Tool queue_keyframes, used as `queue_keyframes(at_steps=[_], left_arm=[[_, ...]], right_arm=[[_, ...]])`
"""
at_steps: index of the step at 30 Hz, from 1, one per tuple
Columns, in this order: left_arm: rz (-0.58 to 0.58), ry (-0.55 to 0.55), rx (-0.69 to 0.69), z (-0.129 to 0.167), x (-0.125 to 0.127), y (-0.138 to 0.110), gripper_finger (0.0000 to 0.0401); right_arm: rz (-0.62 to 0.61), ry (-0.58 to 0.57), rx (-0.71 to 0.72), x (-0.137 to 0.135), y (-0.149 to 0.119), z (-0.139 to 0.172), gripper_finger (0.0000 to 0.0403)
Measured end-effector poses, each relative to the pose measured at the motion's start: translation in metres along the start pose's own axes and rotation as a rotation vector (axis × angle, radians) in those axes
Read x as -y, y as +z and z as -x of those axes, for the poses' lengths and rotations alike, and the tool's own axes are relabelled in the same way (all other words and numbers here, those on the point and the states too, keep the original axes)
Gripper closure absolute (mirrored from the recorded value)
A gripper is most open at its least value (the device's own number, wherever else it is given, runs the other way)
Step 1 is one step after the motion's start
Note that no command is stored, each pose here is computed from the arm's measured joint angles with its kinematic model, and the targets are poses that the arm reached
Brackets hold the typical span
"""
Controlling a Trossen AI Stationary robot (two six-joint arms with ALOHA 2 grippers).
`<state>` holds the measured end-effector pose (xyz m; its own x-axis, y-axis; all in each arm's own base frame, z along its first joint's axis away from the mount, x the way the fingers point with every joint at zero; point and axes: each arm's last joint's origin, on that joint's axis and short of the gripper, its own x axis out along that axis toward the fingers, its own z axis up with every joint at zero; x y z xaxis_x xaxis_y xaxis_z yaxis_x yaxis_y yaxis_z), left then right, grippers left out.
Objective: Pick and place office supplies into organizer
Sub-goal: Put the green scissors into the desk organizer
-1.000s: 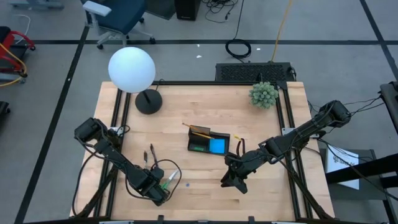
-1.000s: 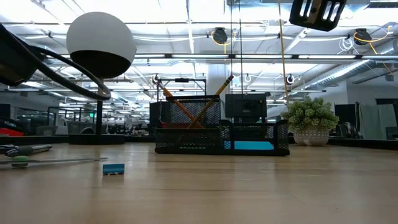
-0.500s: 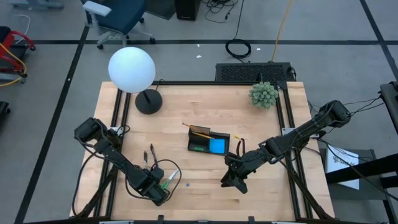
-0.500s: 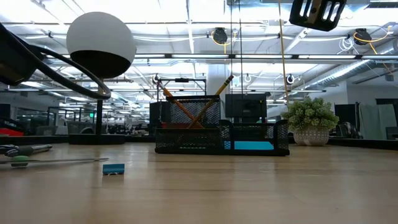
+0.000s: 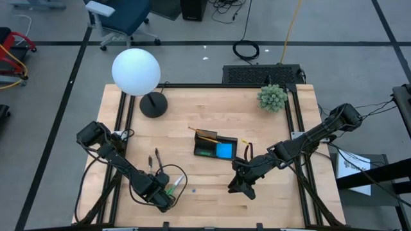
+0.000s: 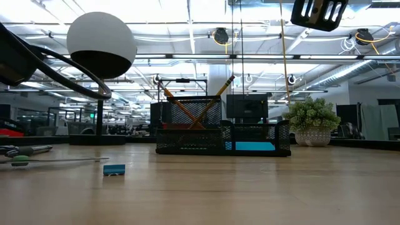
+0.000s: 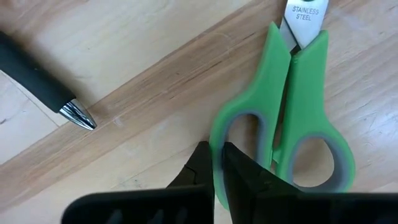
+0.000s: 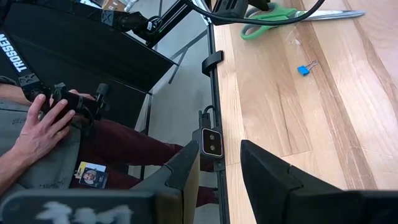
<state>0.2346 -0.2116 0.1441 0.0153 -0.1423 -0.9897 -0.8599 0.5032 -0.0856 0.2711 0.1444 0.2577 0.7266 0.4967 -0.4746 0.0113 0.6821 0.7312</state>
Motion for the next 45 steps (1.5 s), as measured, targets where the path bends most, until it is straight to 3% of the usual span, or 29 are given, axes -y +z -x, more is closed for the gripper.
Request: queue_keyframes(at_steps=[25, 38, 45], left_arm=[[-0.012, -0.067, 0.000, 0.005, 0.006, 0.003, 0.0389], [-0.037, -0.267, 0.037, 0.010, 0.025, 0.010, 0.0397], [-0.036, -0.388, 0.112, 0.031, 0.030, 0.022, 0.0385]], right_arm=[[0.000, 0.000, 0.000, 0.000, 0.000, 0.000, 0.0298], [0.000, 0.000, 0.000, 0.000, 0.000, 0.000, 0.0298], [0.000, 0.000, 0.000, 0.000, 0.000, 0.000, 0.0298]])
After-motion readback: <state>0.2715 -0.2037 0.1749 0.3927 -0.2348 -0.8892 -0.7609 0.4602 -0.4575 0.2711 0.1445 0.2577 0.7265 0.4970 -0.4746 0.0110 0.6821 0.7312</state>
